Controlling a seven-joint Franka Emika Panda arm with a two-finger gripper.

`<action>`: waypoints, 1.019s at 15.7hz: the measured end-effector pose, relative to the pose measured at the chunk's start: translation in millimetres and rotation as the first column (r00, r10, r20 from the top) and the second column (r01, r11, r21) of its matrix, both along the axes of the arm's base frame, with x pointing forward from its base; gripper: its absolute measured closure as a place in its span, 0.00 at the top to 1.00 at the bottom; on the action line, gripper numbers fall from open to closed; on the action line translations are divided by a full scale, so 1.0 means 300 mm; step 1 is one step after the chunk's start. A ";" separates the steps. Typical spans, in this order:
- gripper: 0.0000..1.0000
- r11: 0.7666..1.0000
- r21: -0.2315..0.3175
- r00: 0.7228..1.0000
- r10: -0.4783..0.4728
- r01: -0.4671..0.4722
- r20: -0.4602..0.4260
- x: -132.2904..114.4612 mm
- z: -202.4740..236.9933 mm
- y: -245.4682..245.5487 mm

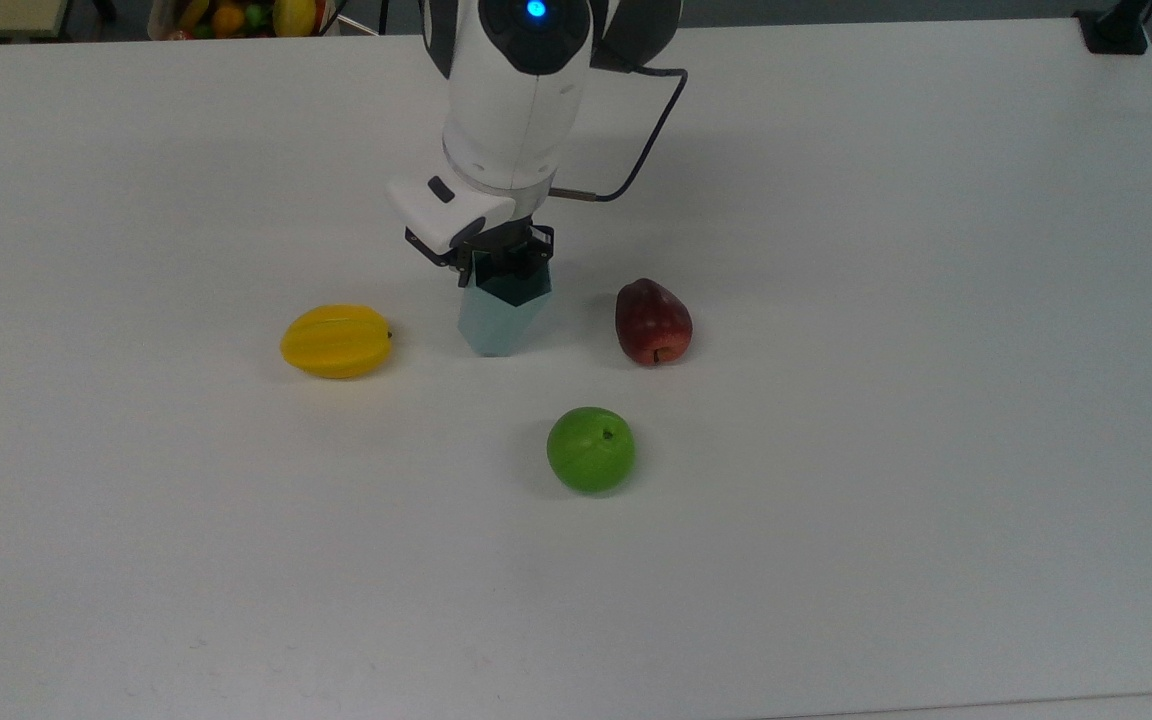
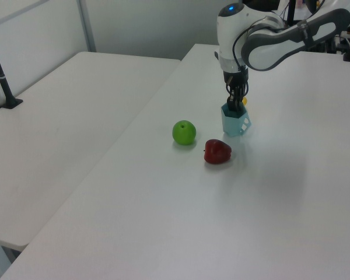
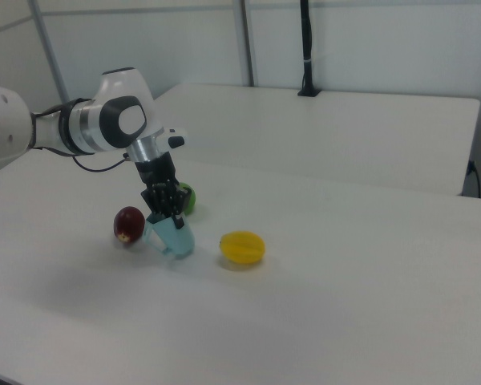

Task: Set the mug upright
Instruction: 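Open the gripper and lift it away from the upright mug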

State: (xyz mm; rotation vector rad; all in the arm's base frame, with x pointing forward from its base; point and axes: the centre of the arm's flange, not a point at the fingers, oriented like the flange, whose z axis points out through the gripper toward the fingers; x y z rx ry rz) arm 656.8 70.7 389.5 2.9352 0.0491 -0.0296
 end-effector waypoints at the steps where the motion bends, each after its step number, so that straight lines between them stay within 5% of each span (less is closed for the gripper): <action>1: 0.11 1.000 0.013 1.000 -0.010 0.010 0.007 0.003 0.004 -0.012; 8: 0.74 0.997 0.035 0.997 -0.076 0.075 0.026 0.010 0.039 -0.111; 10: 0.95 0.991 0.080 0.992 -0.116 0.112 0.044 0.011 0.083 -0.140; 16: 1.00 0.963 0.177 0.978 -0.210 0.205 0.015 -0.032 0.283 -0.225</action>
